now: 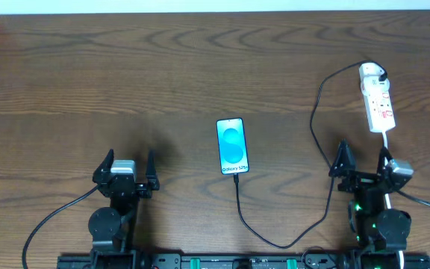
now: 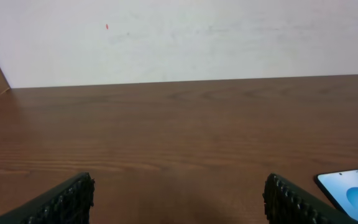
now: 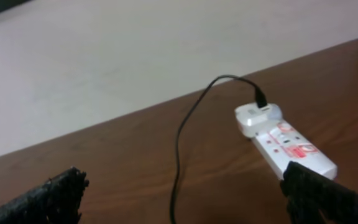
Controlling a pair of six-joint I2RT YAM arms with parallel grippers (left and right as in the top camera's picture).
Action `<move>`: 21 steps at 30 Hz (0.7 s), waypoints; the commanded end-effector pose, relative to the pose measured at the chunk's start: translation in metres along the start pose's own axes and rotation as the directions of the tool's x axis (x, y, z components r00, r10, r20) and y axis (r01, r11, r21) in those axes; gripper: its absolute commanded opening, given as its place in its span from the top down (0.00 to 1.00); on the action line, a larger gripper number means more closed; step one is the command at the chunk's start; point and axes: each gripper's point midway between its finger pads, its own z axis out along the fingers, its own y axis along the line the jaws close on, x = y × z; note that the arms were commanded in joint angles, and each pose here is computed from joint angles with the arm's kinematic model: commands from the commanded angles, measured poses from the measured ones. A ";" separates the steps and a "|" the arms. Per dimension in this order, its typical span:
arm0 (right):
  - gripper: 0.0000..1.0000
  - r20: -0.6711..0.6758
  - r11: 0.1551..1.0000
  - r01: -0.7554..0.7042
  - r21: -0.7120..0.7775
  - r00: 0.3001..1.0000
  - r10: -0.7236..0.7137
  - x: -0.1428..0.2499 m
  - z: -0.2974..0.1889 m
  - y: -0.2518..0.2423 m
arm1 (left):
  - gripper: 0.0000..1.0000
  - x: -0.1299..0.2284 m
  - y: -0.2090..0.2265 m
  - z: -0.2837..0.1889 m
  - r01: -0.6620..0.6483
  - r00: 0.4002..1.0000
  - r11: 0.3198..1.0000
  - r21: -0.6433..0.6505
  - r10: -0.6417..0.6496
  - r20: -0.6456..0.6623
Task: Plug charger to phone and switch on socket
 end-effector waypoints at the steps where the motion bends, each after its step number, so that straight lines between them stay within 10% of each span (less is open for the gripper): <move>1: 0.01 0.007 0.998 0.032 0.060 0.999 -0.032 0.000 -0.001 -0.010 | 0.13 0.015 0.000 0.001 -0.011 0.999 1.000 0.004 0.011 -0.046; 21: 0.01 -0.054 0.959 0.278 0.055 0.960 -0.275 0.011 -0.002 -0.013 | 0.13 0.015 0.000 0.001 -0.011 0.999 1.000 0.004 0.011 -0.046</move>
